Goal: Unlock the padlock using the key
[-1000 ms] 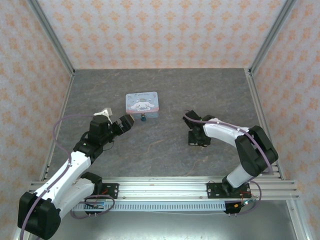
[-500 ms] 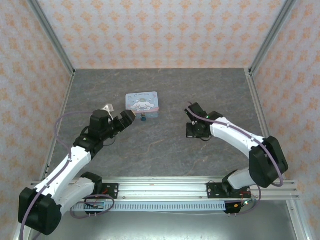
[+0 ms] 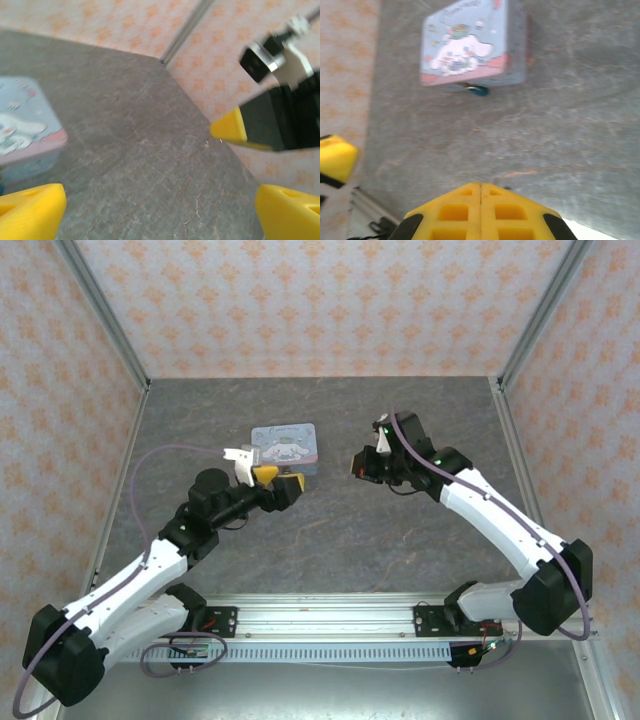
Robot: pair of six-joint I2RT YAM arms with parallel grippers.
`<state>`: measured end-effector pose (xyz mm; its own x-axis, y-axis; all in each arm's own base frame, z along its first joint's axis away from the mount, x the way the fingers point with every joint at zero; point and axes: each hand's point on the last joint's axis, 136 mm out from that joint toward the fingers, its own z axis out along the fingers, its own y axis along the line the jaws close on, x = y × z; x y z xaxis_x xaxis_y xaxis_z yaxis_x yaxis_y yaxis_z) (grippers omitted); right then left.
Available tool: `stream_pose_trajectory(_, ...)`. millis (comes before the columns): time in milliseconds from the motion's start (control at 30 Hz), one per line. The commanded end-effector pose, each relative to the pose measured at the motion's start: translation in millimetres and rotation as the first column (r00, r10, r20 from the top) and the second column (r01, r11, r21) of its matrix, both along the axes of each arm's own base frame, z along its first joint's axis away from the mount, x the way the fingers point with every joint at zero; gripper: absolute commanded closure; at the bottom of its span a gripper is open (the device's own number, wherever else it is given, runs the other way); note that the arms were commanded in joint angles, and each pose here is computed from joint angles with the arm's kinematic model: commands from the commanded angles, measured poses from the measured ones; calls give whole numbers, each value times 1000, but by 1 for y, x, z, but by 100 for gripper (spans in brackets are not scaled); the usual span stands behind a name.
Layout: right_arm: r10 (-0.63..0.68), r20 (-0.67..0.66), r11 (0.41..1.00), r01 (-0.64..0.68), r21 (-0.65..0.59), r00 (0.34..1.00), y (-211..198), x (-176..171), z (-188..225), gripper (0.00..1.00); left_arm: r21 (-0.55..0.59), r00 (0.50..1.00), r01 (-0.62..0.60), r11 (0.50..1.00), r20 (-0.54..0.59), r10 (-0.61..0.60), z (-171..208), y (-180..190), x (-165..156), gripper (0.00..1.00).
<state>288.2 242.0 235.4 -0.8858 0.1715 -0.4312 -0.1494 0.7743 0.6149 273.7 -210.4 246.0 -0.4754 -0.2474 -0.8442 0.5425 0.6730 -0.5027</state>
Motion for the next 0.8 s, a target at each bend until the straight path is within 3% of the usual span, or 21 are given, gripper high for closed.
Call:
stream_pose_trajectory(0, 76, 28, 989, -79, 124, 997, 19, -13, 38, 100, 157, 958, 48, 986, 272, -90, 22, -18, -2, 4)
stream_pose_trajectory(100, 120, 42, 978, -125, 169, 992, 29, -21, 52, 100, 222, 932, 73, 972, 330, -146, 22, -30, -2, 10)
stream_pose_trajectory(300, 185, 55, 959, -192, 209, 981, 42, -34, 64, 100, 309, 890, 148, 940, 374, -263, 23, -56, -4, 32)
stream_pose_trajectory(767, 200, 78, 940, -214, 265, 977, 48, -40, 79, 100, 342, 852, 211, 916, 395, -344, 22, -75, -12, 46)
